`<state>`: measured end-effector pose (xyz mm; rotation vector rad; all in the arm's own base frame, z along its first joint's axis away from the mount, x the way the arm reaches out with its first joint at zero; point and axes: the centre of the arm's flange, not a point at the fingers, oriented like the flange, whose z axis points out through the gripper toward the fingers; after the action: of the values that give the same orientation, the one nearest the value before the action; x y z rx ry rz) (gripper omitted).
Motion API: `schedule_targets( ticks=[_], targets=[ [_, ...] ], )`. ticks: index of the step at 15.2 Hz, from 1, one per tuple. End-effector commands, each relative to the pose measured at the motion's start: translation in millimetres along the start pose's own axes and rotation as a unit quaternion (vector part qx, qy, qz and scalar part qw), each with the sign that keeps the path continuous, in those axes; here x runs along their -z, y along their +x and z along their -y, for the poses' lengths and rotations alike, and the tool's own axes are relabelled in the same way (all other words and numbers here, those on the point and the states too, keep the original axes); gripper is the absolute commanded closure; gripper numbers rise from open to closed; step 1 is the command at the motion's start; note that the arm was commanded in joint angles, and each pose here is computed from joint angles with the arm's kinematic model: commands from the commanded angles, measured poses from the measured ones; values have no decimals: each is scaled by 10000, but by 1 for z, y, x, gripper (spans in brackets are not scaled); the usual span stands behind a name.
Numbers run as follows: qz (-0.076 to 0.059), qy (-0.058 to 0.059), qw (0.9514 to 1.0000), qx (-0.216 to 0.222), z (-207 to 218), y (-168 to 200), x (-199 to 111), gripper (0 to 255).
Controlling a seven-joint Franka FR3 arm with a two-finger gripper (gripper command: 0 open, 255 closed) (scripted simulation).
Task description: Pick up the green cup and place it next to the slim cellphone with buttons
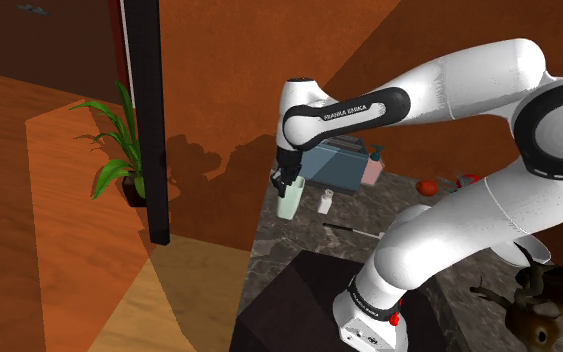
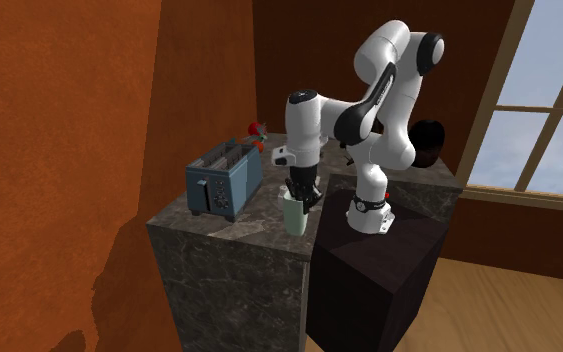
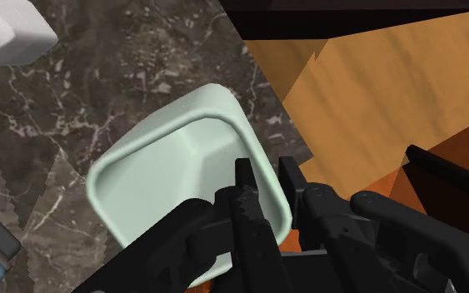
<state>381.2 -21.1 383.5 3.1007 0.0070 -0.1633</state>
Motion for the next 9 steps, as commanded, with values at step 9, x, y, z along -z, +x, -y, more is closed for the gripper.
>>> schedule_targets(
  ticks=[9],
  targets=[
    [0, 0, 10000, 0, -1, -5, 52, 255]
  ],
)
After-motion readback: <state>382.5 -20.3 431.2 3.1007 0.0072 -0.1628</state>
